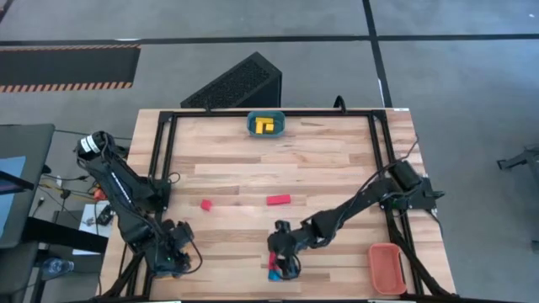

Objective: Sort & place blocks by color
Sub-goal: Put the blue block into the yellow bin

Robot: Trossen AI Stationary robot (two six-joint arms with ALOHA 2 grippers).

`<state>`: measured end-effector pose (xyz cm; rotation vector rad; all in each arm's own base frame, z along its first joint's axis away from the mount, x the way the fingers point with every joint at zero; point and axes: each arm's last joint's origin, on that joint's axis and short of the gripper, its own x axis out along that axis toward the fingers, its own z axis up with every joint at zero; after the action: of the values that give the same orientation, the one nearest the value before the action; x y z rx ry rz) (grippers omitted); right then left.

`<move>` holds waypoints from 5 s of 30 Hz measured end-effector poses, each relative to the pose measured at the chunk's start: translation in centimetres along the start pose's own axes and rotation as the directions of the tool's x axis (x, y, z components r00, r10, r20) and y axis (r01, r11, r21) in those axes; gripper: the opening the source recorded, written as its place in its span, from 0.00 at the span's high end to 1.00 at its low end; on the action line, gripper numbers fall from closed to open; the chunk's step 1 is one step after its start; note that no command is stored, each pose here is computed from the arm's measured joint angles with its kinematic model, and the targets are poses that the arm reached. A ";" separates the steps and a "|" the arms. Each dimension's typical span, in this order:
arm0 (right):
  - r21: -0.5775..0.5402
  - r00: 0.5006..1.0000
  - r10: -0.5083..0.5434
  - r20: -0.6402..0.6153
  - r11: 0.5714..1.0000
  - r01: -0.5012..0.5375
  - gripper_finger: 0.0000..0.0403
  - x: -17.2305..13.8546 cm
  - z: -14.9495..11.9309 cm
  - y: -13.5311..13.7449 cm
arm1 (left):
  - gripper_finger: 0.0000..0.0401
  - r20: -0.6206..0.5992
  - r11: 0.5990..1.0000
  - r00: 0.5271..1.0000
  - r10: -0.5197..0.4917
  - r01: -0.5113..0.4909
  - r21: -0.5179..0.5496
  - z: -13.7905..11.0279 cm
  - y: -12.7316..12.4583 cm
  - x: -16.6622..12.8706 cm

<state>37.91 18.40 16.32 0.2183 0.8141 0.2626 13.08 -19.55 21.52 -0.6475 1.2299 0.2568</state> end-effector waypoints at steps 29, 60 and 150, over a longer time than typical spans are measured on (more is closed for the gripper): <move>-0.801 0.970 0.245 -0.009 0.578 -0.153 0.33 1.9 -1.0 2.2 | 0.34 0.298 0.992 0.953 -0.060 0.025 0.122 5.4 -2.8 1.2; -0.479 0.920 -0.032 -0.391 0.860 -0.173 0.33 1.1 -3.4 -0.5 | 0.34 0.212 0.993 0.975 -0.059 0.035 0.116 7.0 -2.9 2.6; -0.340 0.975 -0.210 -0.067 0.924 0.175 0.33 3.1 -3.9 1.1 | 0.34 0.223 0.991 0.974 -0.030 0.000 0.136 8.7 -2.3 2.8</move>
<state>36.87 20.78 11.88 -0.1950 0.8727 0.2229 22.07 -16.71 21.31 -0.4954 1.0149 0.2252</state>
